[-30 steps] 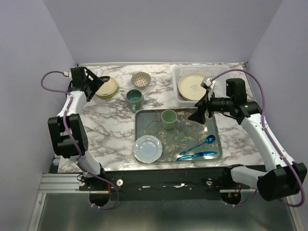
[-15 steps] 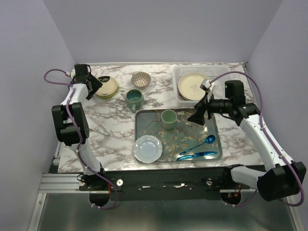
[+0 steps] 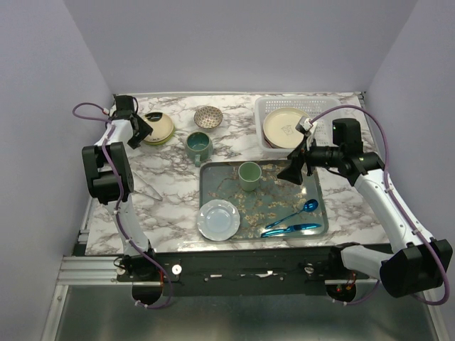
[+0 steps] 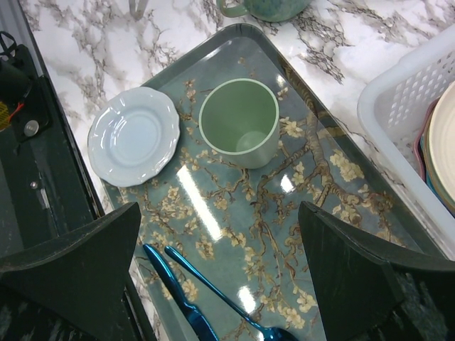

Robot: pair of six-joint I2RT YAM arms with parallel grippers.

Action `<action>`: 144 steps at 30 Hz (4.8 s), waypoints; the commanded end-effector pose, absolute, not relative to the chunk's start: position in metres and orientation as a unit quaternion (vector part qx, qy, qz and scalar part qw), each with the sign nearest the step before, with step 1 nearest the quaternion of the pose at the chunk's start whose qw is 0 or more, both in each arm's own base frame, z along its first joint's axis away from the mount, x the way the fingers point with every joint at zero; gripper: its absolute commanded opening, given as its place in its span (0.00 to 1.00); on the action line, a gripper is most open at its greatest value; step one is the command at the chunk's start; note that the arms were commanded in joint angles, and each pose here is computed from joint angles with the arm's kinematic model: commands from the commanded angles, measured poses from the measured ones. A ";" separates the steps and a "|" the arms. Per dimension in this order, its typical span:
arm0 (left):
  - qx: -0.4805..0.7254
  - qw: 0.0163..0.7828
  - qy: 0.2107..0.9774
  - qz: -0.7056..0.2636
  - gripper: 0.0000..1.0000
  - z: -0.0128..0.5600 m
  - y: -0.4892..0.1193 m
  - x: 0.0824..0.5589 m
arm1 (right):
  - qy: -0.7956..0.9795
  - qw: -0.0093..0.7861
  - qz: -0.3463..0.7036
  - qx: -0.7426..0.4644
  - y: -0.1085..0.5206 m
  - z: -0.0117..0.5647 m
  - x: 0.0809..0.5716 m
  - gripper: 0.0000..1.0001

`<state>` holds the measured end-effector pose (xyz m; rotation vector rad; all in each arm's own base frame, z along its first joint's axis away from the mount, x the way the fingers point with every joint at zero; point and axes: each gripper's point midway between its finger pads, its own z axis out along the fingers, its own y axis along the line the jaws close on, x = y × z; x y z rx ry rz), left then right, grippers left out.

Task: Place the mixed dishes into the plastic bin
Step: Pick up the plate at the center of the board.

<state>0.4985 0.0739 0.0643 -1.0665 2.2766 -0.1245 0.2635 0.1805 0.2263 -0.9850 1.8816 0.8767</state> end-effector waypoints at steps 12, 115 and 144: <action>-0.398 0.294 0.869 -0.009 0.55 0.051 0.086 0.499 | 0.742 0.424 0.332 -0.399 0.179 0.229 0.266 1.00; -0.145 0.476 0.724 -0.477 0.00 0.252 -0.283 0.317 | 0.780 0.488 0.365 -0.140 0.164 0.264 0.300 1.00; -0.118 0.472 0.730 -0.480 0.00 0.254 -0.325 0.299 | 0.795 0.455 0.385 -0.113 0.169 0.233 0.313 0.01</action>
